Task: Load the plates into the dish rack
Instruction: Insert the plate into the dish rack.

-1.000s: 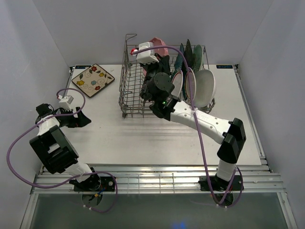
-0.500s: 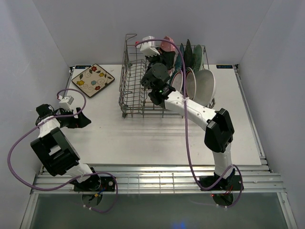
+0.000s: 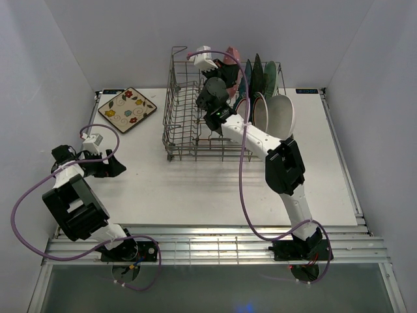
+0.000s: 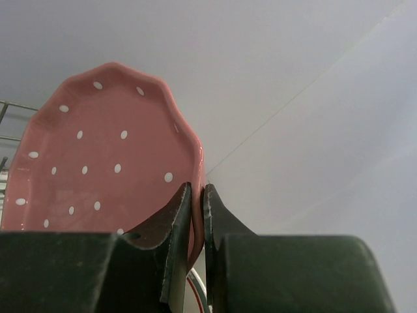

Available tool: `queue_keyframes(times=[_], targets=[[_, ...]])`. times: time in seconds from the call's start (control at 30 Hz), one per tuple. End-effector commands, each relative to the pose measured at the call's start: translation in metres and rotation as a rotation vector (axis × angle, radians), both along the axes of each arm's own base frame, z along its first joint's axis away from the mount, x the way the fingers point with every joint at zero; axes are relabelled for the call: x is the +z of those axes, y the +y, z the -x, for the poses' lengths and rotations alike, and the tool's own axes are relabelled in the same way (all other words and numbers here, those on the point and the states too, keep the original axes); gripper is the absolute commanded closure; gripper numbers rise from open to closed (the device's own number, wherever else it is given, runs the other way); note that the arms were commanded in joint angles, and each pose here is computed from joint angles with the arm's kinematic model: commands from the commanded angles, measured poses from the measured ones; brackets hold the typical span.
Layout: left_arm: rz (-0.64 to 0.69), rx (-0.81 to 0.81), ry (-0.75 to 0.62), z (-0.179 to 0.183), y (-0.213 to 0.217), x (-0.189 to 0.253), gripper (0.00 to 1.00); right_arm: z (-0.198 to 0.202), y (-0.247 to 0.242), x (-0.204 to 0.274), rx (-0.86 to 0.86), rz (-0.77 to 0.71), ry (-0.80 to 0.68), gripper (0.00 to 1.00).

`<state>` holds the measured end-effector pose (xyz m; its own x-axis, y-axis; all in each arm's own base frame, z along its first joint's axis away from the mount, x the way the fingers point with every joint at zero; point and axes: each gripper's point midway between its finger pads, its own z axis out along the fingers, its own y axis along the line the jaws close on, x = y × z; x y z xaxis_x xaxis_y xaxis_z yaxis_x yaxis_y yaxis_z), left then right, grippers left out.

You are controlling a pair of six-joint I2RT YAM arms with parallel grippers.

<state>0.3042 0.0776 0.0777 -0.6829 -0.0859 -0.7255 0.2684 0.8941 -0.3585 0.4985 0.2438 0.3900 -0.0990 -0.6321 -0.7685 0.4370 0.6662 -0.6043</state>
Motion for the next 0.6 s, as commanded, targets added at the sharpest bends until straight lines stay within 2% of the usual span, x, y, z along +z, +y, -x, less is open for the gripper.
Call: queue_keyframes(times=[0.0,0.33,0.57], targets=[[-0.019,-0.026,-0.064,-0.005,-0.002,0.010,0.02,-0.006,-0.014,0.063,0.068,-0.125,-0.198,0.92],[-0.015,-0.026,-0.061,-0.005,-0.002,0.007,0.02,-0.040,-0.015,0.043,0.145,-0.179,-0.165,0.92],[-0.013,-0.029,-0.068,-0.006,-0.002,0.009,0.02,-0.053,-0.020,0.045,0.180,-0.221,-0.163,0.92]])
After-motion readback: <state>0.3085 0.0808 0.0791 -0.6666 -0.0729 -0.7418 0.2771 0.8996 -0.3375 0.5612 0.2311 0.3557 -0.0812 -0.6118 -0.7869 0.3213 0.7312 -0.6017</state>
